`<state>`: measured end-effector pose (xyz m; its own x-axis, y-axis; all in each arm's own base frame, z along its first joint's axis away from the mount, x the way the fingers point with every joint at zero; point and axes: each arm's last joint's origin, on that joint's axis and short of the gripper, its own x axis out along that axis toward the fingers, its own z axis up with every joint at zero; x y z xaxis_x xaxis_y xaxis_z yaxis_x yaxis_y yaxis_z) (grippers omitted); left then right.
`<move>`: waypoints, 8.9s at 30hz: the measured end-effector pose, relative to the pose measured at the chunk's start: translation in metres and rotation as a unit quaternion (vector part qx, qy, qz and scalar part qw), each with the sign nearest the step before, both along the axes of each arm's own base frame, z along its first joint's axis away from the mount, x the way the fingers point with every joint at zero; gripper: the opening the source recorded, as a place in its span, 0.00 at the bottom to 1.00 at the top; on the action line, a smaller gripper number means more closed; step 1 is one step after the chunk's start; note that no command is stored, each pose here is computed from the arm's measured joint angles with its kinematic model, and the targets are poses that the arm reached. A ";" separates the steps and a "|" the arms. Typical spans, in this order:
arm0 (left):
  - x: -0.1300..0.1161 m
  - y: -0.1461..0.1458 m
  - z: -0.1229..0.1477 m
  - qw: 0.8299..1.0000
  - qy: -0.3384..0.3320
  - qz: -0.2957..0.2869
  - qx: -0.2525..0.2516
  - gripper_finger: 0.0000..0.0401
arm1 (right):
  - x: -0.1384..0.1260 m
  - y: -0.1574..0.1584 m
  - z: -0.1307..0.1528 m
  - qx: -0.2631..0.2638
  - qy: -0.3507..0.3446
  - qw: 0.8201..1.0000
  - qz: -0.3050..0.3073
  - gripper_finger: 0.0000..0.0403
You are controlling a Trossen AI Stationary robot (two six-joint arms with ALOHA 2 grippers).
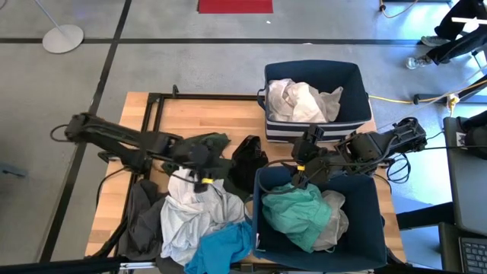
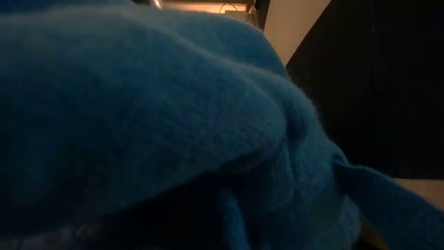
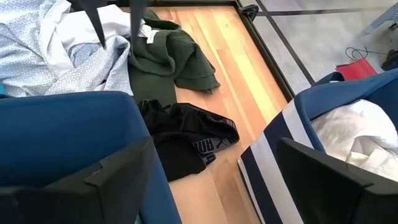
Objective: Sort clothes
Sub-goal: Put the blue pants into the bottom blue bin
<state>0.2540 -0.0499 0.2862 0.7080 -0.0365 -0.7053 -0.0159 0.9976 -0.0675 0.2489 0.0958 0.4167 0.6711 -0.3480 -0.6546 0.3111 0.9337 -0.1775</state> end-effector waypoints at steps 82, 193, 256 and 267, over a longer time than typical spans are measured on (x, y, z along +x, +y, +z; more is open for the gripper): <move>0.066 -0.127 -0.133 0.970 0.067 -0.184 -0.146 0.01 | 0.010 0.004 -0.009 -0.010 0.017 1.000 -0.001 0.84; -0.090 -0.028 0.052 0.980 -0.141 0.123 0.066 0.43 | 0.077 0.018 0.079 -0.092 -0.146 0.977 0.122 0.04; -0.086 -0.033 0.047 0.982 -0.127 0.126 0.061 0.43 | -0.013 0.101 -0.109 0.058 0.168 0.977 -0.117 0.23; -0.082 -0.036 0.043 0.983 -0.117 0.123 0.071 0.43 | 0.000 0.093 -0.111 0.096 0.215 0.968 -0.085 0.34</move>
